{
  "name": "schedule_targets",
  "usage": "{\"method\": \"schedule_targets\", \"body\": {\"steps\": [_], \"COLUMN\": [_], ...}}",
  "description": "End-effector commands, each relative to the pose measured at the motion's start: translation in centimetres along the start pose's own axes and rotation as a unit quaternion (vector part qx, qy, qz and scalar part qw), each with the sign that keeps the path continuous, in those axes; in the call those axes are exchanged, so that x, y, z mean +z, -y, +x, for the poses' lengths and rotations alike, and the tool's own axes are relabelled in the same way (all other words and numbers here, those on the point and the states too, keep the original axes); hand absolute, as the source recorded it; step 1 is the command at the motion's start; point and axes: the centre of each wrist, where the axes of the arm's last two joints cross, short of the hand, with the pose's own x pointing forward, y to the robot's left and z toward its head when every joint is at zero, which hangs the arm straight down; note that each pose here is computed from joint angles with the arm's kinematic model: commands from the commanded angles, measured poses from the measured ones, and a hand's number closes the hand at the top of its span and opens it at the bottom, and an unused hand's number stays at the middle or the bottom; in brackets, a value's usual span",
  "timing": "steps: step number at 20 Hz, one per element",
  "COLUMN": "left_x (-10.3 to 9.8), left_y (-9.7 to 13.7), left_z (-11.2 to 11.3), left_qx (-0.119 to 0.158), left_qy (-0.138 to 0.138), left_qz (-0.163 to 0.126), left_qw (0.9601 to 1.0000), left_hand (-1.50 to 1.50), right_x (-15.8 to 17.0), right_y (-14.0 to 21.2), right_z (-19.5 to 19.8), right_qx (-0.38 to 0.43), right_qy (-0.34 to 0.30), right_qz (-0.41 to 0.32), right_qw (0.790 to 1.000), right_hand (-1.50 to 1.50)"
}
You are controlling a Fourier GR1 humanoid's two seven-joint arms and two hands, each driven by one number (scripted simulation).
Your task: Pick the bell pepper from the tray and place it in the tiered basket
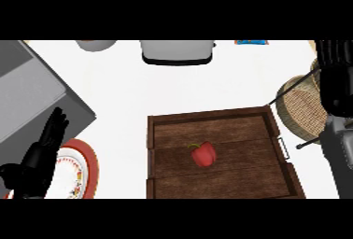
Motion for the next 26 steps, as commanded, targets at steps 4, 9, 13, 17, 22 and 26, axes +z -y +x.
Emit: {"method": "schedule_targets", "body": {"steps": [4,9,13,17,22,26], "left_x": [-3.1,-3.0,-4.4,-5.3,-5.3,-6.0], "left_y": [-2.3,-2.6,-1.2,-1.4,-0.1,-0.8], "left_z": [2.0,0.8,1.5,1.0,1.4,2.2], "left_qx": [-0.07,-0.089,-0.095,-0.091,-0.086,-0.089], "left_qy": [0.036,0.012,0.017,0.017,0.022,0.024], "left_qz": [0.016,0.034,0.018,0.008,0.006,-0.004], "left_qw": [0.9967,0.9954,0.9951,0.9957,0.9961,0.9957], "left_hand": [0.0,0.0,0.0,0.0,0.0,0.0], "right_x": [5.1,10.5,16.5,18.3,18.3,17.1], "right_y": [-6.6,-0.5,-4.8,-5.3,-3.0,-3.6], "right_z": [-0.2,-6.3,-3.4,1.3,2.9,6.2], "right_qx": [-0.033,0.162,0.129,0.18,0.323,0.386], "right_qy": [-0.029,-0.155,-0.132,-0.119,-0.188,-0.224], "right_qz": [0.102,-0.072,-0.119,-0.063,0.091,0.145], "right_qw": [0.994,0.972,0.975,0.975,0.923,0.883], "right_hand": [1.5,-1.5,-1.5,-1.5,-1.5,-1.5]}}
